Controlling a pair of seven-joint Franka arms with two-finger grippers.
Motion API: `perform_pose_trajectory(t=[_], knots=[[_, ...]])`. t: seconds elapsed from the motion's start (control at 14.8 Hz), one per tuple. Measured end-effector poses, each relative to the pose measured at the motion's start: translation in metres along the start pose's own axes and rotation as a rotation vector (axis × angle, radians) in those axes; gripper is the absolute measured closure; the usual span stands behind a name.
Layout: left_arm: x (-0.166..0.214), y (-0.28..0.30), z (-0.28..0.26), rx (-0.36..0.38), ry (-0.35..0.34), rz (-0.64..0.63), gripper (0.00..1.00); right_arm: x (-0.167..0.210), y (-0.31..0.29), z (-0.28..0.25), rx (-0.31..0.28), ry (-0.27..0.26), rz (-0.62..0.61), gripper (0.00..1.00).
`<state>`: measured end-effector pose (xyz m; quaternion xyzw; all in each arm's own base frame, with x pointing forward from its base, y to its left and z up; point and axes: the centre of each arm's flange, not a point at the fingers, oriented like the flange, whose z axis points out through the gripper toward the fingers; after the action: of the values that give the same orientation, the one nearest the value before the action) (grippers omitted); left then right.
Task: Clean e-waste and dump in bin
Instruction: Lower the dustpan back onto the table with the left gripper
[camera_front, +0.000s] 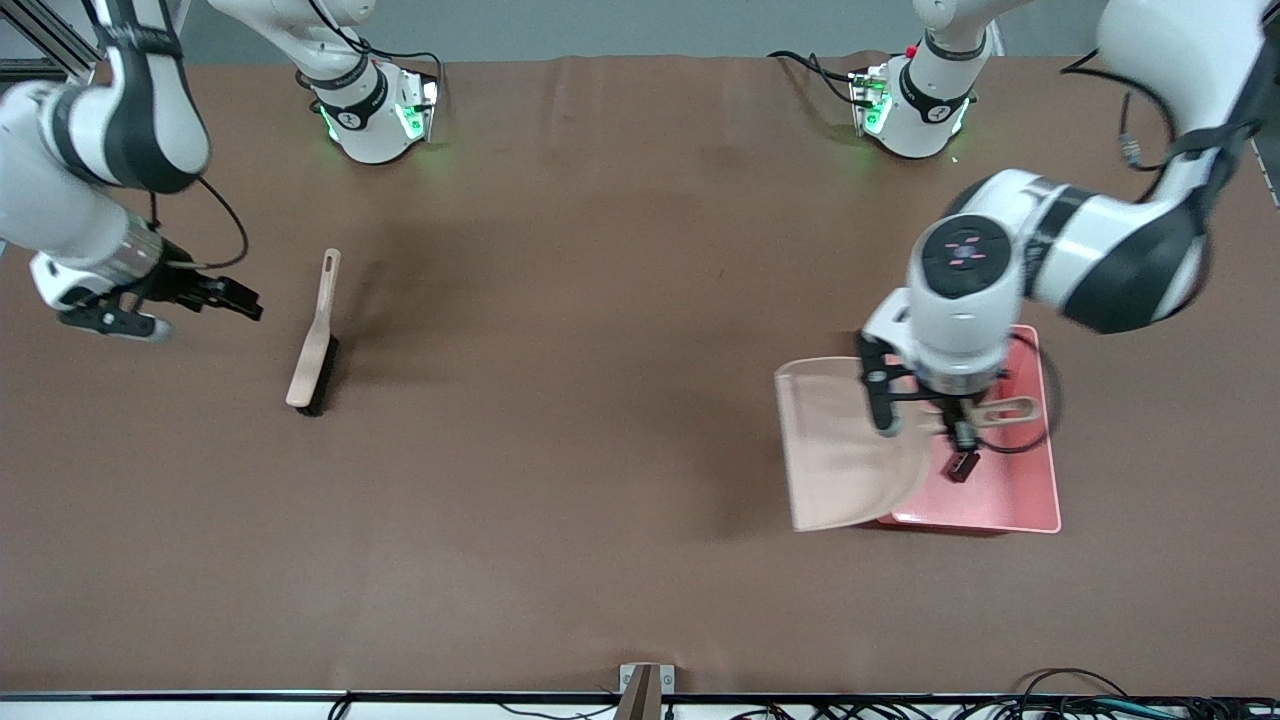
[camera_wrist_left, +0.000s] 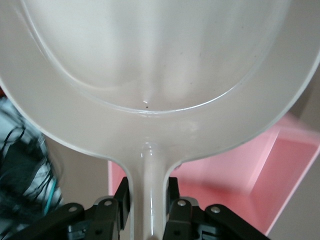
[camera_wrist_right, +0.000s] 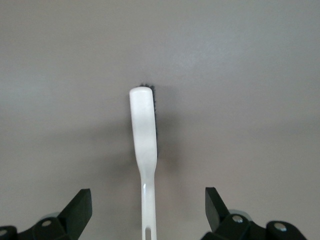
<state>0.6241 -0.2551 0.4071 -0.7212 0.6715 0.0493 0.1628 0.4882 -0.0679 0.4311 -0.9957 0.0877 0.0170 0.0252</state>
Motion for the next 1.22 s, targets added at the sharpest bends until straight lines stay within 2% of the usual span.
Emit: perform_pose_trajectory(t=[0.2, 0.34, 0.54, 0.68, 0.74, 0.95, 1.22], knots=[[0.07, 0.025, 0.031, -0.061, 0.028, -0.043, 0.67, -0.006, -0.005, -0.086, 0.005, -0.013, -0.01, 0.0], [0.104, 0.042, 0.059, -0.075, -0.019, -0.016, 0.67, -0.009, -0.006, -0.129, 0.006, -0.001, -0.014, 0.0], [0.142, 0.064, 0.08, -0.05, -0.066, 0.041, 0.67, -0.015, -0.008, -0.175, 0.007, 0.026, -0.02, 0.0], [0.152, 0.069, 0.086, -0.043, -0.053, 0.076, 0.67, -0.015, -0.009, -0.207, 0.005, 0.076, -0.023, 0.0], [0.153, 0.068, 0.09, -0.044, -0.042, 0.101, 0.67, -0.014, -0.009, -0.218, -0.001, 0.082, -0.023, 0.0], [0.155, 0.066, 0.106, -0.055, -0.015, 0.168, 0.67, 0.006, -0.011, -0.224, -0.016, 0.067, -0.027, 0.0], [0.162, 0.071, 0.124, -0.081, -0.003, 0.193, 0.67, 0.044, -0.015, -0.222, -0.104, 0.057, -0.042, 0.0]])
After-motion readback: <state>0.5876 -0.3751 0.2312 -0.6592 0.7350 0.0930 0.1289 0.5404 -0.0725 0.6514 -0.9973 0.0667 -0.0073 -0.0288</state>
